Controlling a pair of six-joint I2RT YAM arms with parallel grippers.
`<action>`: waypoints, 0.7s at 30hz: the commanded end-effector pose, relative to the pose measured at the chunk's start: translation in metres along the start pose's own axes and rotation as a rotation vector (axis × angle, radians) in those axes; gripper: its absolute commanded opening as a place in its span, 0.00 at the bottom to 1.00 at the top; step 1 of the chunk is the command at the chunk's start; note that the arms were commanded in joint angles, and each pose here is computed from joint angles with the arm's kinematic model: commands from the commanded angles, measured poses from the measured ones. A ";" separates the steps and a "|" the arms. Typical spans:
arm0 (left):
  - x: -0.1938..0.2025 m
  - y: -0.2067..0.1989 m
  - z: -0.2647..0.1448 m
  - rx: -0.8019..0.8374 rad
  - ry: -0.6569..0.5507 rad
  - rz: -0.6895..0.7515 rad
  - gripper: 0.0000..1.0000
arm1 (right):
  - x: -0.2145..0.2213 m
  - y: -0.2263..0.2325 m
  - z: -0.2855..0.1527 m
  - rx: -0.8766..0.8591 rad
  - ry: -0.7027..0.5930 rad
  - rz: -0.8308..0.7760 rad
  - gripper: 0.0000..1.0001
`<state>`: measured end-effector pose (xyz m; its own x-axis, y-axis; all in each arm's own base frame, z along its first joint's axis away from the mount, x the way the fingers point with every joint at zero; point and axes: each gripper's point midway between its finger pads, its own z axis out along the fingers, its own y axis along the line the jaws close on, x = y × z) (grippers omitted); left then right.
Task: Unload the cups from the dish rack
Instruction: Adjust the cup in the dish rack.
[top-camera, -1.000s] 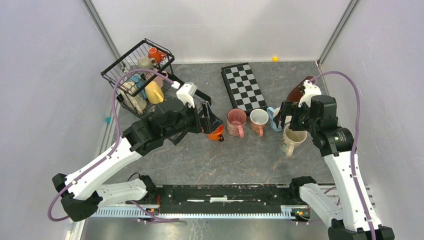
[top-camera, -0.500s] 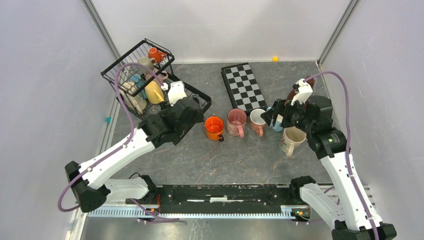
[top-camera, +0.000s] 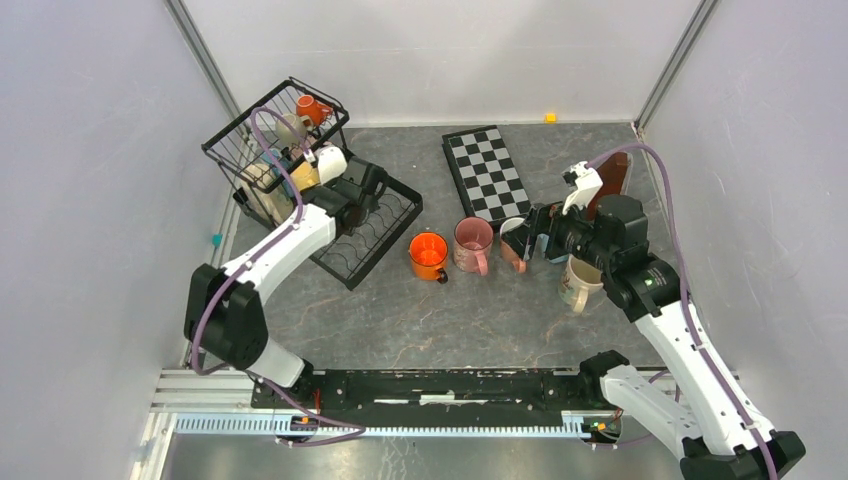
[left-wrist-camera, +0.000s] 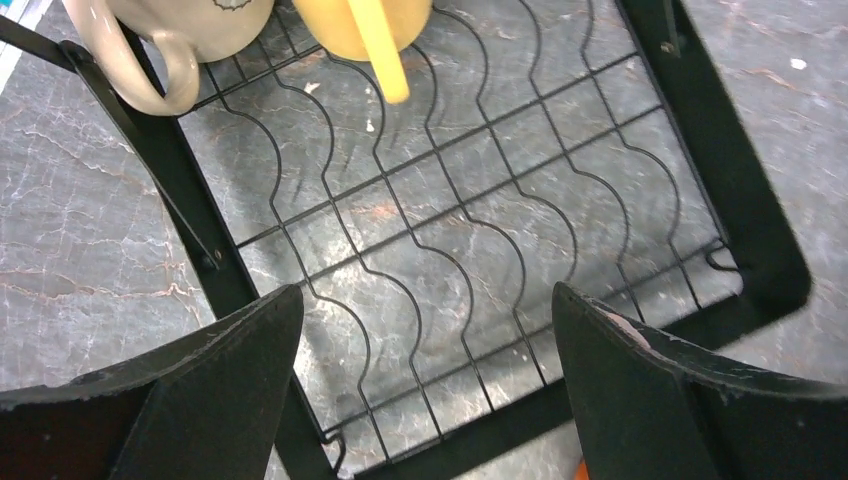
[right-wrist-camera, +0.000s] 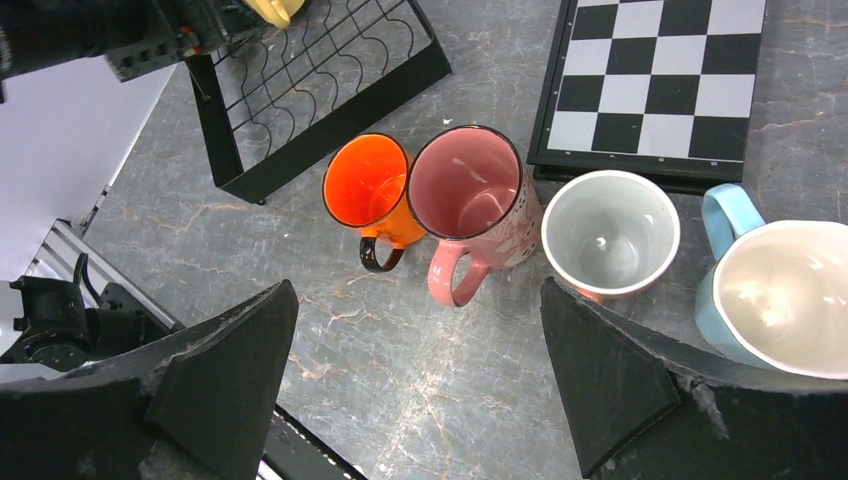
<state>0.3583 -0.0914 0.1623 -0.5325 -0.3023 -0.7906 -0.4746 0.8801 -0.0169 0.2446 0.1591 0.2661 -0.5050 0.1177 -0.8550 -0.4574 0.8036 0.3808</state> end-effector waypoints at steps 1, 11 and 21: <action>-0.029 -0.012 0.023 0.011 -0.045 -0.048 0.99 | -0.014 0.007 -0.001 -0.021 -0.055 -0.023 0.98; -0.042 -0.010 0.085 -0.099 -0.086 0.012 0.91 | -0.010 0.010 -0.002 -0.041 -0.053 -0.041 0.98; -0.028 0.005 0.129 -0.175 -0.086 0.050 0.86 | 0.000 0.007 -0.003 -0.042 -0.029 -0.053 0.98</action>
<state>0.4427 -0.0488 0.0961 -0.5608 -0.2389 -0.7928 -0.5316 0.8379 0.1236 0.2406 0.1611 0.2667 -0.4874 0.1099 -0.8663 -0.4802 0.7948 0.3711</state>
